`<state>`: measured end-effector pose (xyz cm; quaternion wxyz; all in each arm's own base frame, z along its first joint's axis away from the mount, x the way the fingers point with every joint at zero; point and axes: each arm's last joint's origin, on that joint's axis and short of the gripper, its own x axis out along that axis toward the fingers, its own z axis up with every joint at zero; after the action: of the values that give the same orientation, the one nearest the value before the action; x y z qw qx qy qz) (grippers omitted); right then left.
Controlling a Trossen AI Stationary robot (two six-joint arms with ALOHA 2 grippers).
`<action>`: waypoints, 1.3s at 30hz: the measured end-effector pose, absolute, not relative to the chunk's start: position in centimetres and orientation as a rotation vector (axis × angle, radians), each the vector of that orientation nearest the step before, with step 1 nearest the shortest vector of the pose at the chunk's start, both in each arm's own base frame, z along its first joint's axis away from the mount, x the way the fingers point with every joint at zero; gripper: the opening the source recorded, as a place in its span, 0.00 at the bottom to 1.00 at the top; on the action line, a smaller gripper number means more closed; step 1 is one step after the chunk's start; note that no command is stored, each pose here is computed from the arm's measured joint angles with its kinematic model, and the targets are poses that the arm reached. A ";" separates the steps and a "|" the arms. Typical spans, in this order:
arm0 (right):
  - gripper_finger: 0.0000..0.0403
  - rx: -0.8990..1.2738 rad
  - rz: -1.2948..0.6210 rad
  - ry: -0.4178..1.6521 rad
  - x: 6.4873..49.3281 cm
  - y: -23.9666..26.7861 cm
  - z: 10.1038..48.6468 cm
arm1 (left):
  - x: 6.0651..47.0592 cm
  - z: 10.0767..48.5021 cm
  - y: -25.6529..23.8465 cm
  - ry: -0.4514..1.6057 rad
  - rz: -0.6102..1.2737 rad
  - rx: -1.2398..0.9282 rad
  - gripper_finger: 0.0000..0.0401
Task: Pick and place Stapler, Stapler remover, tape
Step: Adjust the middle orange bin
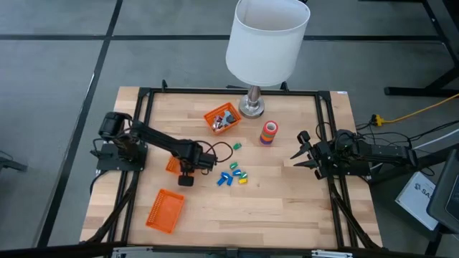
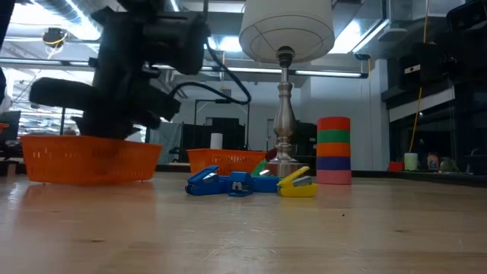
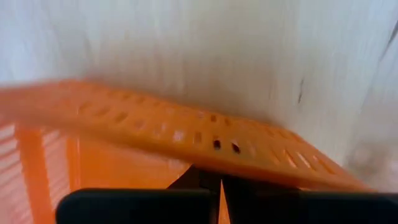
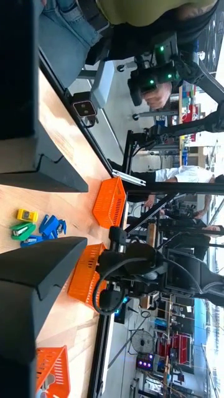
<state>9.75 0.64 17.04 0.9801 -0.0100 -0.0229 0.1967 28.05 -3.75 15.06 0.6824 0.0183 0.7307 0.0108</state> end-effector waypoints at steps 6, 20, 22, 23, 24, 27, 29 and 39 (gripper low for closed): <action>0.32 -0.020 0.396 -0.046 9.7 0.6 17.0 | 29.4 14.5 -3.9 1.533 -0.011 0.056 0.00; 0.32 -0.020 0.396 -0.047 9.7 0.6 17.1 | 32.9 15.2 -3.3 1.166 -0.016 0.106 0.01; 0.32 -0.020 0.396 -0.047 9.7 0.6 17.1 | 33.3 15.4 -2.9 1.119 0.002 0.136 0.01; 0.32 -0.020 0.396 -0.047 9.7 0.6 17.1 | 33.6 15.5 -2.7 1.094 0.007 0.150 0.01; 0.32 -0.020 0.396 -0.047 9.7 0.6 17.1 | 33.8 15.7 -2.5 1.068 0.013 0.164 0.01; 0.32 -0.020 0.396 -0.047 9.7 0.6 17.1 | 34.5 16.1 -1.8 0.988 0.026 0.185 0.00; 0.32 -0.020 0.396 -0.046 9.7 0.6 17.0 | 35.0 16.3 -1.2 0.942 0.033 0.193 0.01; 0.32 -0.020 0.396 -0.047 9.7 0.6 17.1 | 36.1 17.7 1.6 0.796 0.113 0.157 0.02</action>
<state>9.74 0.64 17.05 0.9801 -0.0101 -0.0231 0.1967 36.11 1.63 17.66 0.9173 0.0763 0.3870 0.0547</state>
